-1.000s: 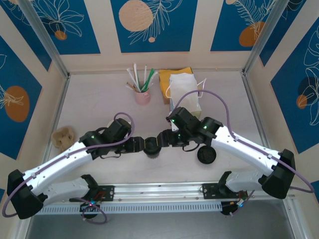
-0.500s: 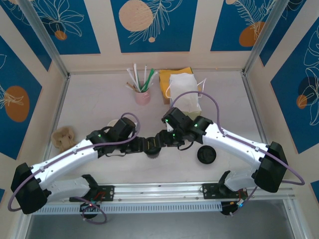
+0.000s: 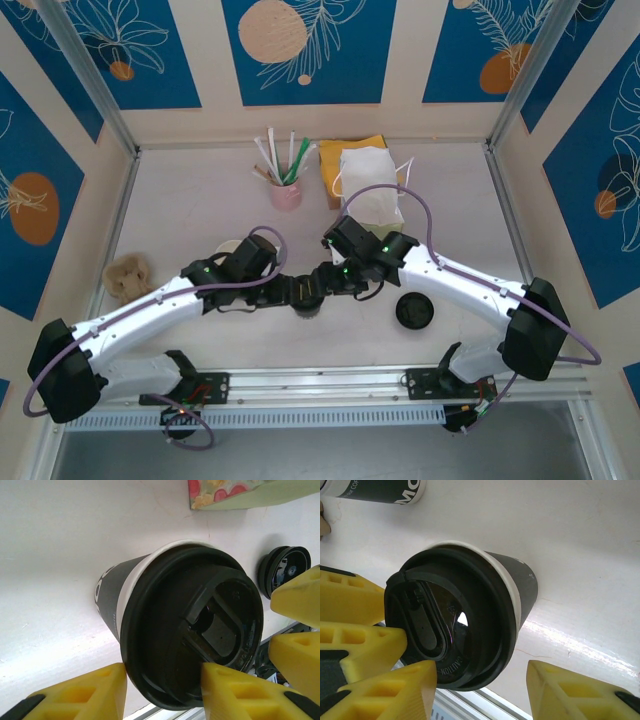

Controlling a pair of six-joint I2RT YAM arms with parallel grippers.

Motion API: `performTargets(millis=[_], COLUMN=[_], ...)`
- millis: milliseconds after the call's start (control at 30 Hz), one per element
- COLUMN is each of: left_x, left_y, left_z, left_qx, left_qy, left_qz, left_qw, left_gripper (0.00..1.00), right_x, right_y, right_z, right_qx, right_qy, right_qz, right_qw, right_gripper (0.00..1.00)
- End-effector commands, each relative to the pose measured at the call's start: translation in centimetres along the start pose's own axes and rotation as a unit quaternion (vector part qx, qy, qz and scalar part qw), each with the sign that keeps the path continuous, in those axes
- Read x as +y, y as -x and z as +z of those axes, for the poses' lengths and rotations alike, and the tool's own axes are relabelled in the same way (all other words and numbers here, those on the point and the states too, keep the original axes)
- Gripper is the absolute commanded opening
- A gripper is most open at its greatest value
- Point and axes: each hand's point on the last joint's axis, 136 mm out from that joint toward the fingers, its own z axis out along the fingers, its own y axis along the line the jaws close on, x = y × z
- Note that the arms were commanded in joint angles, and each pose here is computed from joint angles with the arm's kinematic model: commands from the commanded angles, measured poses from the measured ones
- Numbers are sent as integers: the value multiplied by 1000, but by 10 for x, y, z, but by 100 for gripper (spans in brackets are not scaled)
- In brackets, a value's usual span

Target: Pack the takeout coffee

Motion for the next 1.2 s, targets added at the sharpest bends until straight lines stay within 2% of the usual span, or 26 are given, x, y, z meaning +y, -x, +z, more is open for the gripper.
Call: performTargets(millis=[0,500,1167], left_x=[-3,6,10], left_y=[2,1,12], left_z=[2,1,-5], left_qx=[1,4,-11], left_qy=[-9,15,26], left_qz=[8,15,25], left_qw=[1000,1000,999], left_gripper=[41,42,45], right_x=[-1,-8,-7], right_y=[-3,-8,-7], right_z=[1,12,15], right_qx=[15,31,39], right_qy=[0,-8,-14], right_qz=[-3,2,-4], right_qw=[1000,999,999], right_gripper=[48,42,39])
